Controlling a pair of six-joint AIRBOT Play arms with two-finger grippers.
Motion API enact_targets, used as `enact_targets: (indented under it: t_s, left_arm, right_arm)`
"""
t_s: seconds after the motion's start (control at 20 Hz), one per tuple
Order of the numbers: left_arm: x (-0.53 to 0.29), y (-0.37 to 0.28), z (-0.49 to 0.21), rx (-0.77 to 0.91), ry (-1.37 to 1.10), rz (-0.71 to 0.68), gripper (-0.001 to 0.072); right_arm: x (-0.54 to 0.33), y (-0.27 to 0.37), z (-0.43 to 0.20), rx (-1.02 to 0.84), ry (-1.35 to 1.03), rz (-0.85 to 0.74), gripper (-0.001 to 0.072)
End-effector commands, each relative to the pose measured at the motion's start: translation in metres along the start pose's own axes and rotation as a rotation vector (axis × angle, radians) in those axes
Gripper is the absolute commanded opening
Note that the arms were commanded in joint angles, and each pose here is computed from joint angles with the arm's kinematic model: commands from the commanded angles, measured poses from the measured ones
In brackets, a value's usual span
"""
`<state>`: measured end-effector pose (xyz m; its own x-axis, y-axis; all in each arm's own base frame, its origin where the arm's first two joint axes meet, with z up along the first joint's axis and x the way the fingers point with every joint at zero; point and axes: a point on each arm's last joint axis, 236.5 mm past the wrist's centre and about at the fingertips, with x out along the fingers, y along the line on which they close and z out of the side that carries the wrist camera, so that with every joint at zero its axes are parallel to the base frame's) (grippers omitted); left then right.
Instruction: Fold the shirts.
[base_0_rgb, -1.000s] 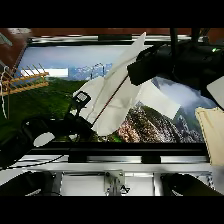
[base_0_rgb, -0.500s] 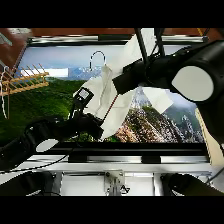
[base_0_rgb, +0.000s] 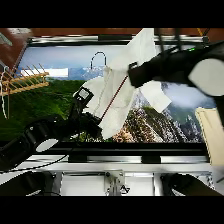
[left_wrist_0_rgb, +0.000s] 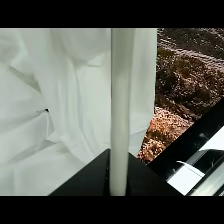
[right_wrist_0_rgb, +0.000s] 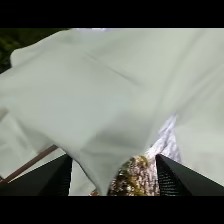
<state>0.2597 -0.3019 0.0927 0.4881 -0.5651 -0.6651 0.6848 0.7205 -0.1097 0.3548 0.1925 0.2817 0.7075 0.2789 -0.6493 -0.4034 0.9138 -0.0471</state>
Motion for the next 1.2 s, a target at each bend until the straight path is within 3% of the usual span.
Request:
enact_targets:
  t_s: [0.0, 0.1, 0.3, 0.35, 0.45, 0.5, 0.55, 0.95, 1.15]
  left_arm:
    - [0.000, 0.003, 0.000, 0.023, 0.001, 0.013, 0.0043]
    - [0.000, 0.004, 0.001, 0.053, 0.000, 0.017, 0.0043]
    - [0.000, 0.008, -0.002, 0.111, 0.015, 0.025, 0.0043]
    - [0.000, 0.009, -0.007, 0.142, 0.036, 0.027, 0.0043]
    - [-0.001, 0.012, -0.022, 0.217, 0.101, 0.030, 0.0043]
    - [-0.002, 0.013, -0.030, 0.249, 0.134, 0.030, 0.0044]
    - [-0.003, 0.014, -0.034, 0.272, 0.155, 0.028, 0.0043]
    - [-0.003, 0.028, -0.036, 0.397, 0.175, 0.078, 0.0043]
    - [-0.003, 0.028, -0.033, 0.427, 0.167, 0.078, 0.0043]
  right_arm:
    - [-0.038, -0.092, 0.003, 0.172, -0.071, -0.151, 0.0629]
    - [-0.044, -0.141, -0.019, 0.317, -0.026, -0.152, 0.0432]
    - [-0.021, -0.188, -0.072, 0.499, 0.133, 0.088, 0.0460]
    - [-0.015, -0.198, -0.081, 0.396, 0.150, 0.108, 0.0460]
    - [-0.003, -0.200, -0.088, -0.047, 0.152, 0.163, 0.0491]
    - [0.002, -0.195, -0.084, -0.254, 0.126, 0.194, 0.0661]
    - [0.009, -0.190, -0.077, -0.400, 0.095, 0.200, 0.0669]
    - [0.048, -0.134, -0.025, -1.031, -0.022, 0.150, 0.0669]
    - [0.064, -0.103, -0.026, -1.139, -0.002, 0.191, 0.0669]
